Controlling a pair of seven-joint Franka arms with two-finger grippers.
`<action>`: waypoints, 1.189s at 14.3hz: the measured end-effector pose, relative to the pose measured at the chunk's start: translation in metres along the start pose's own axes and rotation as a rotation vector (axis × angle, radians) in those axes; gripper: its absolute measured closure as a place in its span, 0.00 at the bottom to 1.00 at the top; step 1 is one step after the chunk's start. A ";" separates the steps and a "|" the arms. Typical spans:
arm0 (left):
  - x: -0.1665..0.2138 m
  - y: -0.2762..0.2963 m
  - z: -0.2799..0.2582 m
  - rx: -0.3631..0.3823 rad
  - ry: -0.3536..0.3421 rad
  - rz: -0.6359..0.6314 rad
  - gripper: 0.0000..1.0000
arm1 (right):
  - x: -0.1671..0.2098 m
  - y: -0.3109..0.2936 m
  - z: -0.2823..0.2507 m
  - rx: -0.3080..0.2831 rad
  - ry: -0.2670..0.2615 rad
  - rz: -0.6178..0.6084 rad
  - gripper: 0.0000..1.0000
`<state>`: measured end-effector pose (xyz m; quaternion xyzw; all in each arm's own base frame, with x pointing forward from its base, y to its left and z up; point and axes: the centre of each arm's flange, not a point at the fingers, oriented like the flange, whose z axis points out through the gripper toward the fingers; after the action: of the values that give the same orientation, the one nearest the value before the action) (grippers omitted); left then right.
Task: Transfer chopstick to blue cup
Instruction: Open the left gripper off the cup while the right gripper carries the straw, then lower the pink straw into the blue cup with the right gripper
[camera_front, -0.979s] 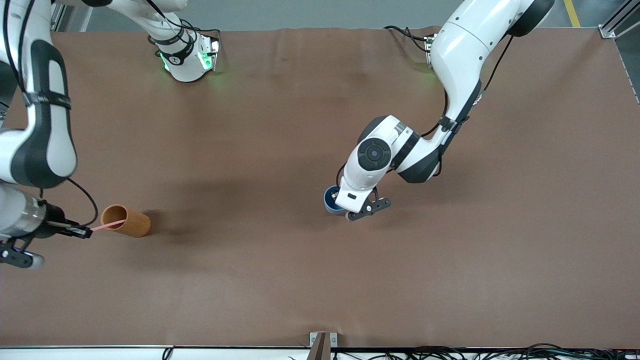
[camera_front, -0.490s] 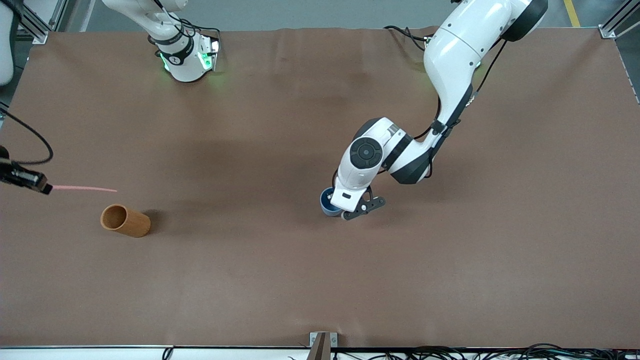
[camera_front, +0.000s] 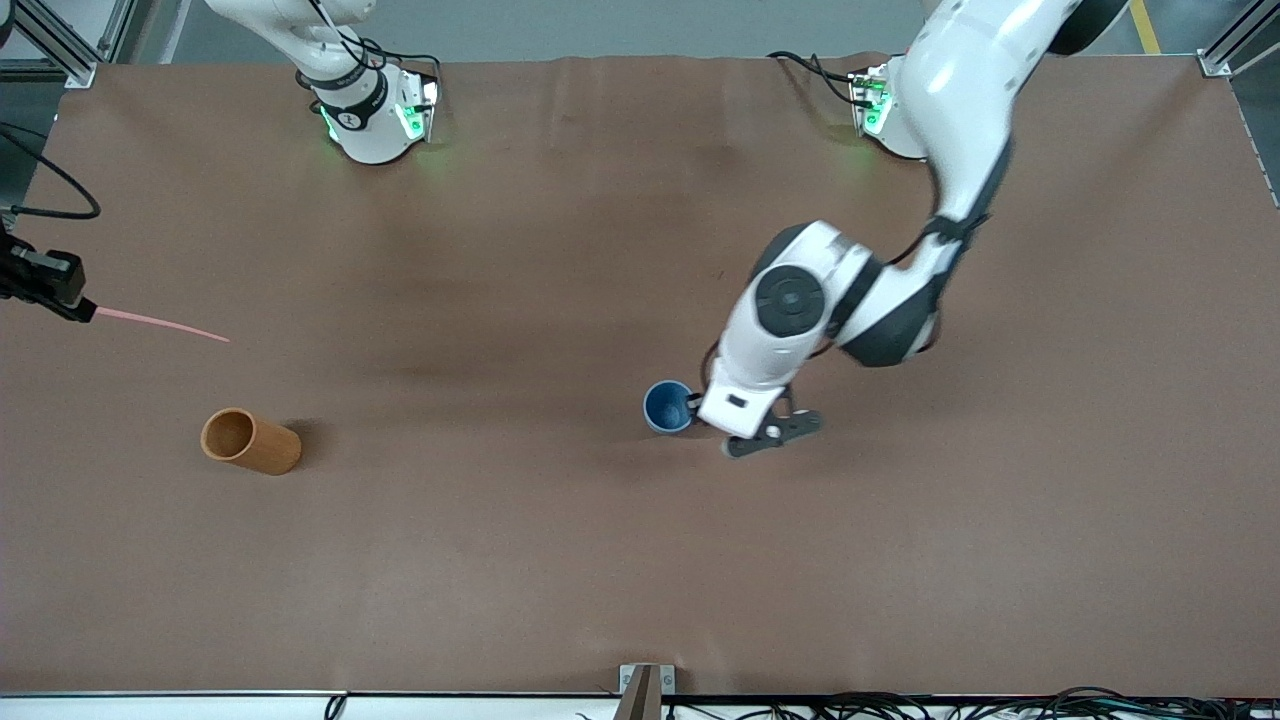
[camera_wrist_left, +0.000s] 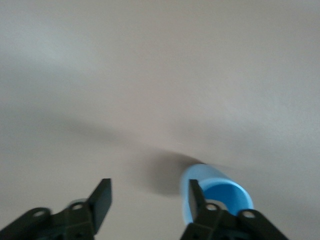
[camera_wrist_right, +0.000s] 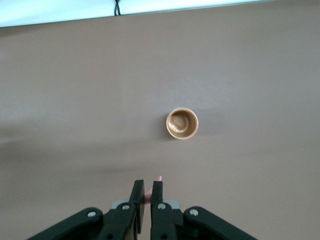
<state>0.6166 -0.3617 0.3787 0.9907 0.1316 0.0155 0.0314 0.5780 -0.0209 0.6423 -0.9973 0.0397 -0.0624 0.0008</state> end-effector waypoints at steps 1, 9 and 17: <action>0.016 -0.028 -0.039 0.009 0.000 0.042 0.12 | 0.001 -0.010 0.001 0.004 0.012 -0.024 0.90; 0.058 -0.217 -0.201 0.046 -0.013 0.294 0.00 | -0.040 -0.251 -0.007 0.145 0.157 -0.188 0.90; 0.002 -0.284 -0.305 0.051 -0.018 0.389 0.00 | -0.104 -0.434 0.071 0.155 0.244 -0.147 0.90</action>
<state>0.5330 -0.0701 0.6637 0.9980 -0.0621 0.0091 0.0040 0.5183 0.4197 0.5617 -0.9795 -0.0382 -0.1859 0.0681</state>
